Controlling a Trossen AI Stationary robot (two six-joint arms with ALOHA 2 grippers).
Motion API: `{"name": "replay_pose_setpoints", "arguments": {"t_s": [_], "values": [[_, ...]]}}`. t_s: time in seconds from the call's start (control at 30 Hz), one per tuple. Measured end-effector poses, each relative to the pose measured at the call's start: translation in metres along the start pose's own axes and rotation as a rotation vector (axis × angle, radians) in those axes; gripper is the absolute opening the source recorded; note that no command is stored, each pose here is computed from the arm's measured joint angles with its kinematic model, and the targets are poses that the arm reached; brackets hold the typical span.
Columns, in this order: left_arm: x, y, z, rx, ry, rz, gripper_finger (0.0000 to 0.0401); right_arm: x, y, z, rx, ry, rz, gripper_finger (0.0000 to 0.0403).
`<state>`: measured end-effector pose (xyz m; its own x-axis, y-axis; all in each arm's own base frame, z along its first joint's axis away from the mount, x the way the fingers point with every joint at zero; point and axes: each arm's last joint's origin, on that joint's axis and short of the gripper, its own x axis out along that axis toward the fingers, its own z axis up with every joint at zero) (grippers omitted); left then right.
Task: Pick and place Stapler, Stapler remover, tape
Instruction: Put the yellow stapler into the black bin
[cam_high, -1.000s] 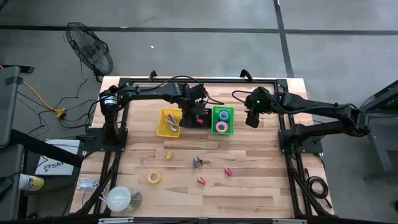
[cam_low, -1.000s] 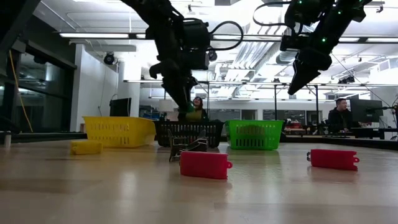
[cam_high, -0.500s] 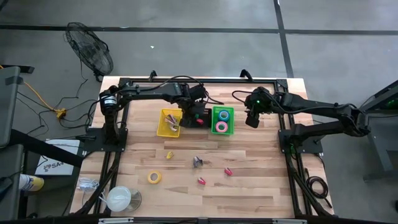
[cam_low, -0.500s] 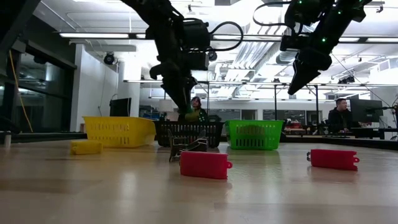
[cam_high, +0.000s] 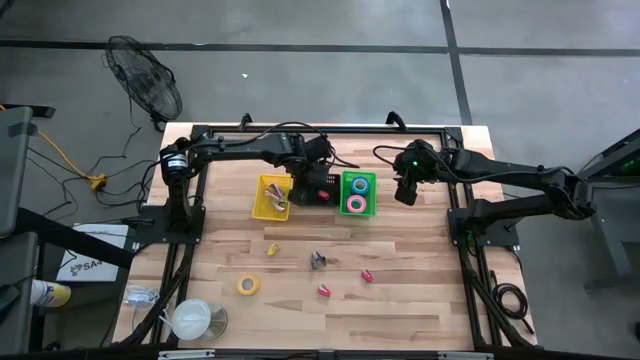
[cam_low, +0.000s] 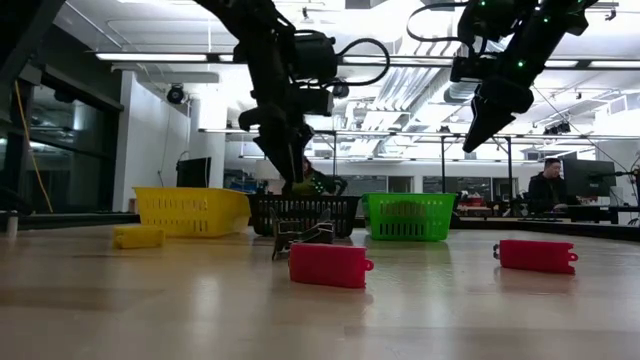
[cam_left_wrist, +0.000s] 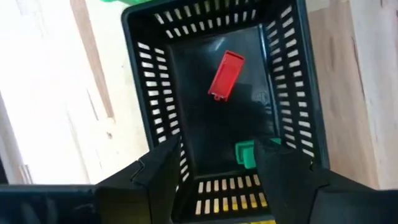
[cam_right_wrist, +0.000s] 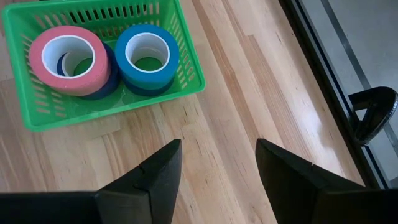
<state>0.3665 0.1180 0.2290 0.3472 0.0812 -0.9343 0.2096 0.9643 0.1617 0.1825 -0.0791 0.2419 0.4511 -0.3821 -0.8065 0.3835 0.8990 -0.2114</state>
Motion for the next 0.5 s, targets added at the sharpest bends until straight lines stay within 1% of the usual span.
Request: {"name": "replay_pose_setpoints", "arguments": {"t_s": [0.13,0.2,0.27,0.4,0.5], "values": [[-0.002,-0.004,-0.005,0.001,0.049,-0.056,0.0200,0.000,0.000,0.000,0.000,0.000,0.000,0.0197],[-0.007,-0.005,-0.006,-0.003,0.075,-0.097,0.0200,0.000,0.000,0.000,0.000,0.000,0.000,0.0197],[-0.014,-0.008,-0.004,-0.009,0.108,-0.117,0.0200,0.000,0.000,0.000,0.000,0.000,0.000,0.0197],[-0.029,-0.020,0.002,-0.016,0.199,-0.110,0.0200,0.000,0.000,0.000,-0.001,0.001,0.000,0.0197],[-0.037,-0.036,0.009,-0.024,0.257,-0.091,0.0200,0.000,0.000,-0.001,-0.002,0.008,0.001,0.0197]]}}
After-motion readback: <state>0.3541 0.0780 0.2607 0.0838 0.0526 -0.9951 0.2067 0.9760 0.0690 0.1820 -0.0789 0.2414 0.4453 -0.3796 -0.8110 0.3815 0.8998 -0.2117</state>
